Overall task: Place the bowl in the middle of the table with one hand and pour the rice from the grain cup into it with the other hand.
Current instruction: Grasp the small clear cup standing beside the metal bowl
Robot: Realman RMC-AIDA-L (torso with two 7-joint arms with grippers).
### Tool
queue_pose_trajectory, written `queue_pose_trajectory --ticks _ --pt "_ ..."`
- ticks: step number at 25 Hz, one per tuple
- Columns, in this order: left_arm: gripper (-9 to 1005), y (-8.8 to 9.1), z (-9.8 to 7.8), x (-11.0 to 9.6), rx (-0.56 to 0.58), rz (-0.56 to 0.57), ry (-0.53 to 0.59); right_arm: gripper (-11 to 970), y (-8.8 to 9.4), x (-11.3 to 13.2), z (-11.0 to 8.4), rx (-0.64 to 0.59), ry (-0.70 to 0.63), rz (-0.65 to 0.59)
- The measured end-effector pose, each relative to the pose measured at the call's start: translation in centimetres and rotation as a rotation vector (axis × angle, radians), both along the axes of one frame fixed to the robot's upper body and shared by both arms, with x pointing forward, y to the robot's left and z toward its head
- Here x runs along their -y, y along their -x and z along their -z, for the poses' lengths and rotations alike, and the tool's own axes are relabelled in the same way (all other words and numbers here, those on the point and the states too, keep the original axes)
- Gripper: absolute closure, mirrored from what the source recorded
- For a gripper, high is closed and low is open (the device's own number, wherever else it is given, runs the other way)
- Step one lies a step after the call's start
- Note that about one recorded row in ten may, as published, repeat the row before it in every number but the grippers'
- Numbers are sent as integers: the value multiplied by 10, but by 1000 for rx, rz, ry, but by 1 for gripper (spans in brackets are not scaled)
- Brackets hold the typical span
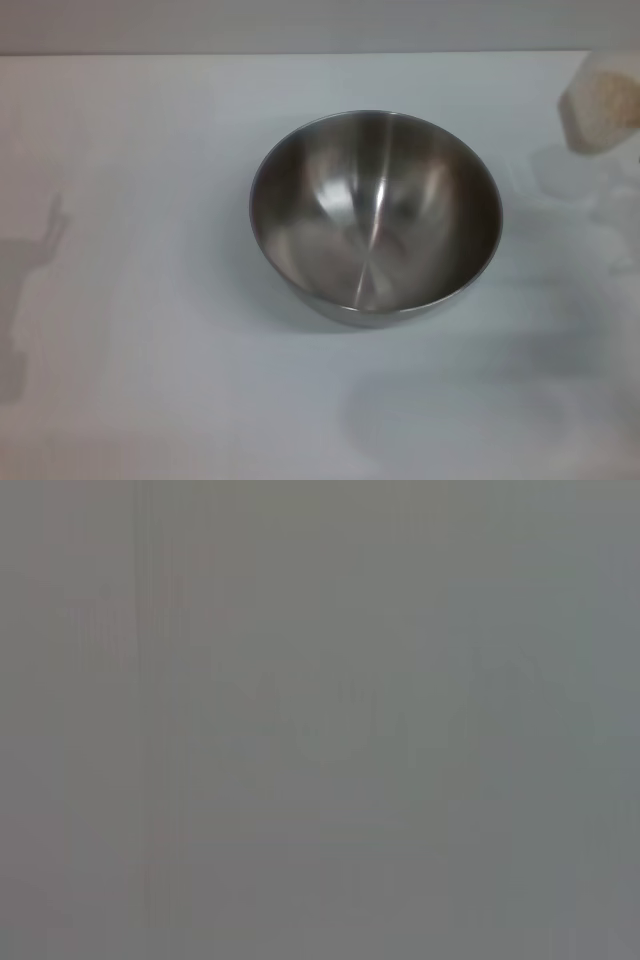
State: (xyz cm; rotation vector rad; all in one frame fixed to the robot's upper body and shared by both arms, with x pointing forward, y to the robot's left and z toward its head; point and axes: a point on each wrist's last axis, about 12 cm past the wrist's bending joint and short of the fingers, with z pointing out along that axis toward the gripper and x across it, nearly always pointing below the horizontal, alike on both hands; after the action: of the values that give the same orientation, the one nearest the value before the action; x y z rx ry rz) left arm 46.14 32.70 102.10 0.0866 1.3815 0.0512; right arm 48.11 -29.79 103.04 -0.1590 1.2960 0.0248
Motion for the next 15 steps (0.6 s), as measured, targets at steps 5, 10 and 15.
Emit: queue_pose_trajectory --ticks 5,10,15 --pt "137 6 2 -2 -9 -10 -3 954 -20 -10 -15 72 0 -41" --pt "137 8 3 -1 -13 -3 -1 954 -42 -24 -29 123 38 -91" --pt "137 8 4 1 -21 13 -3 954 -53 -52 -34 161 191 -167"
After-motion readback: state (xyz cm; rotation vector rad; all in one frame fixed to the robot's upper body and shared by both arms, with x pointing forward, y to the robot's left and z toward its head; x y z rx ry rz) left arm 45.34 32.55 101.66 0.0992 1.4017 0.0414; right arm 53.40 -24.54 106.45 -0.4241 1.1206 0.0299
